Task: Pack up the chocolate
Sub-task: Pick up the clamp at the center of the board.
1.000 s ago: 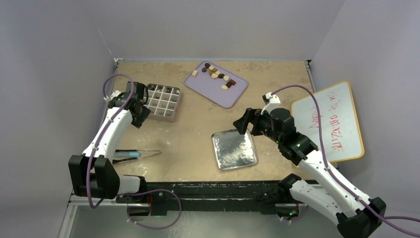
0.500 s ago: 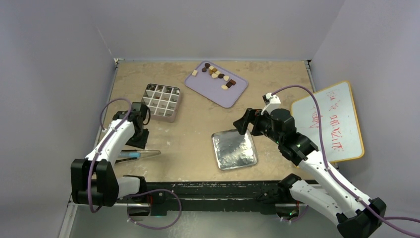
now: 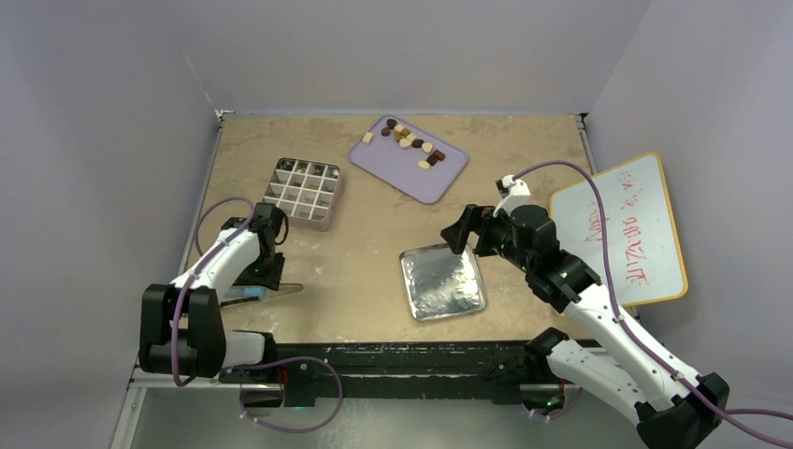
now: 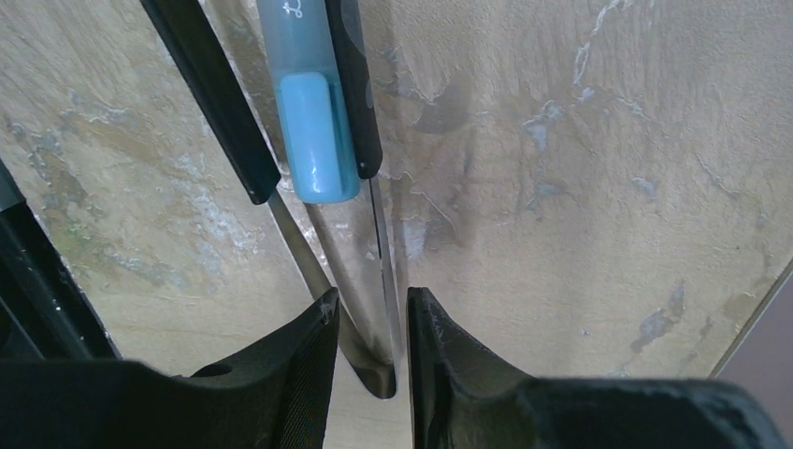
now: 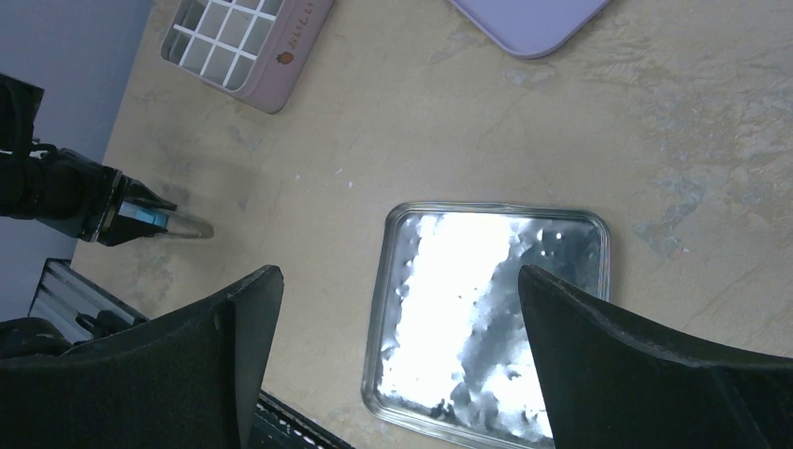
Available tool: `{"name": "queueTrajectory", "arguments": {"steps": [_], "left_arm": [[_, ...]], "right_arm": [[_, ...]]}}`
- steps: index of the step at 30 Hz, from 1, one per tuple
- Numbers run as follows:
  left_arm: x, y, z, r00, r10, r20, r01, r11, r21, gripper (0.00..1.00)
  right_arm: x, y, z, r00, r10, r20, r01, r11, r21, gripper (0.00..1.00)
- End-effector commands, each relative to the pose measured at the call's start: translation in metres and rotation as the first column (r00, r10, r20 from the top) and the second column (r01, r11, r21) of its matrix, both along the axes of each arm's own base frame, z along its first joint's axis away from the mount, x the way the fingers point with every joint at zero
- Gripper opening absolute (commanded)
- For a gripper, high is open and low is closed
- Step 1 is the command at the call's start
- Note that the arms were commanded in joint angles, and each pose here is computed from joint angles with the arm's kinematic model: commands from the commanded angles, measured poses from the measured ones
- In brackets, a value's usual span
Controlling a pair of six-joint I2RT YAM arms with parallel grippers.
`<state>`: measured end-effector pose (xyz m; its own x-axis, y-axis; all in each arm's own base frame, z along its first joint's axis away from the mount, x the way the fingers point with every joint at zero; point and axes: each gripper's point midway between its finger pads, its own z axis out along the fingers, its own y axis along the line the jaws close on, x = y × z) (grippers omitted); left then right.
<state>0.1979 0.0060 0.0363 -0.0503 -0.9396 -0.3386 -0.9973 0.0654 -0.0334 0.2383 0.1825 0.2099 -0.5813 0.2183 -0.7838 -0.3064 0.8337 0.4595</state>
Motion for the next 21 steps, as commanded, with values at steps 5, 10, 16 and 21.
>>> {"name": "queueTrajectory", "arguments": {"steps": [5,10,16,21], "left_arm": [[0.007,0.000,-0.018,0.999,0.033,0.010,-0.033,0.999,-0.004,0.30],[0.009,0.002,-0.024,0.999,0.032,0.002,-0.032,0.999,0.012,0.26],[0.006,0.008,-0.013,1.000,0.027,-0.010,-0.027,0.999,0.042,0.01],[0.002,0.014,0.010,1.000,0.022,0.020,-0.023,0.997,0.072,0.00]], "right_arm": [[0.006,-0.003,0.008,0.999,-0.017,0.030,0.018,1.000,-0.011,0.98],[0.007,0.000,0.010,0.999,-0.014,0.039,0.013,1.000,0.009,0.98],[0.005,-0.002,0.013,0.999,-0.014,0.039,0.014,1.000,0.005,0.98],[0.003,-0.003,0.018,0.998,-0.017,0.054,0.016,1.000,0.015,0.98]]}}
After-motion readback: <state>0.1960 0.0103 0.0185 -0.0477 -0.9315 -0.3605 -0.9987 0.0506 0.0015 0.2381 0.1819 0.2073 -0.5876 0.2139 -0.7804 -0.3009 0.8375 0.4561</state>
